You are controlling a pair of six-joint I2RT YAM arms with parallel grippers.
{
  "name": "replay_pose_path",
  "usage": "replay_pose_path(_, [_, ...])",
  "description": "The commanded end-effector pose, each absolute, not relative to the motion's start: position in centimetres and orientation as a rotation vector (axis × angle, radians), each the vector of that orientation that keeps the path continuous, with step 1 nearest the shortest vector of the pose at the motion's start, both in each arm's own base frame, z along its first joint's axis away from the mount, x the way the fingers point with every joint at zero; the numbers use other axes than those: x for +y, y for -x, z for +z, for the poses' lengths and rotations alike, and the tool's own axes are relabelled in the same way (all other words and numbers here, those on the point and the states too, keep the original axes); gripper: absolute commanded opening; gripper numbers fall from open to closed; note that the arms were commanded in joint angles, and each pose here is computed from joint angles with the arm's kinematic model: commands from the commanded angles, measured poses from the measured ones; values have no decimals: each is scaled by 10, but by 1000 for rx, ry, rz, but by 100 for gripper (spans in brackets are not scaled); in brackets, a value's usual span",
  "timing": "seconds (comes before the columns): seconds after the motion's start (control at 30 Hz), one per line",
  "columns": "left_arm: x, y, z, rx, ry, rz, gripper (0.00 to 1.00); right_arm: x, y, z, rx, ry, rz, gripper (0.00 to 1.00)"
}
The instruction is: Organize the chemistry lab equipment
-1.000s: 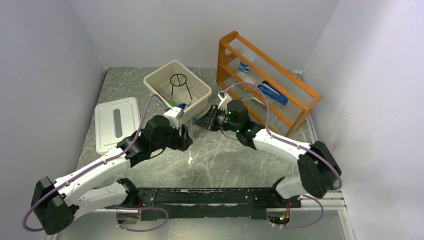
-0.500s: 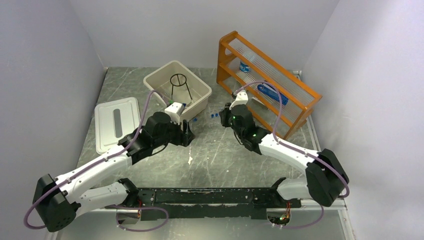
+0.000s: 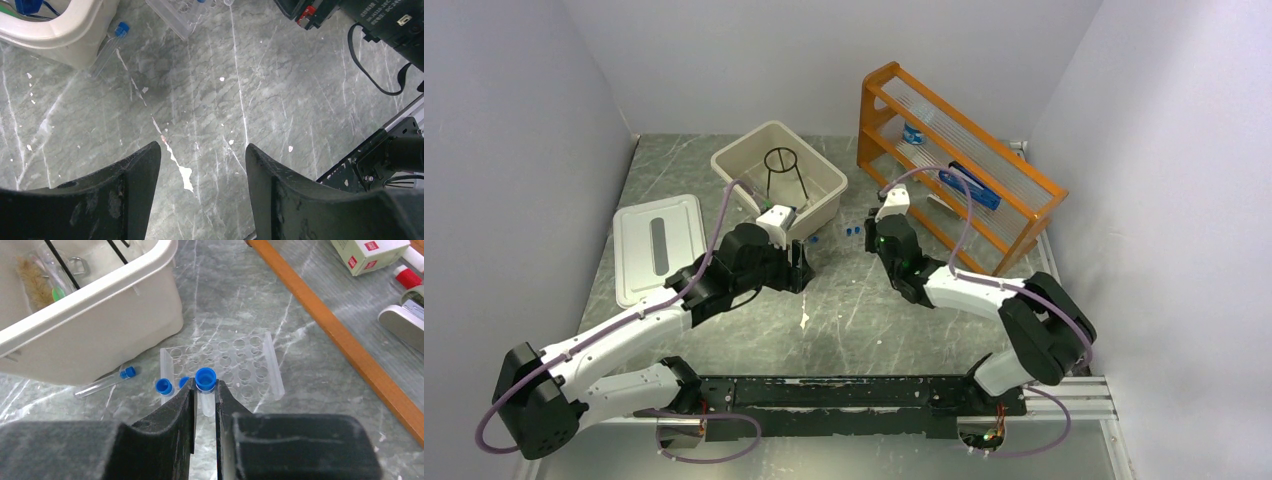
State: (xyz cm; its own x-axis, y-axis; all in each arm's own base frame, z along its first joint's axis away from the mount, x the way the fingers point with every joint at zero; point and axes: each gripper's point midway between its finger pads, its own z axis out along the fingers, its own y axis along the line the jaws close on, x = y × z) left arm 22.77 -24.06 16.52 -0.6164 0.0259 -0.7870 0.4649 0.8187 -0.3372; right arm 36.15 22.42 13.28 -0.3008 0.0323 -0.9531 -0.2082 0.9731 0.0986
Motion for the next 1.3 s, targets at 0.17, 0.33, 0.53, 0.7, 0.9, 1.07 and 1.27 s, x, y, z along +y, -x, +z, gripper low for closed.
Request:
replay_pose_path(0.17, [-247,-236,183,2096,-341,-680,66,232,-375,126,1819,109,252,12])
replay_pose_path(0.33, [-245,-236,183,2099,-336,-678,66,230,-378,123,1808,108,239,12])
replay_pose_path(0.53, [-244,-235,183,2102,-328,-677,66,227,-381,114,1818,103,214,12])
replay_pose_path(0.7, [-243,-235,182,2104,-323,-675,66,225,-381,107,1828,111,201,12])
replay_pose_path(0.9, [-245,-235,182,2105,-323,-678,66,225,-381,100,1828,138,188,15])
replay_pose_path(1.07, [-245,-236,183,2104,-320,-678,66,227,-380,94,1830,154,194,17])
replay_pose_path(1.27, [-244,-236,183,2104,-316,-679,66,227,-379,92,1833,159,192,21])
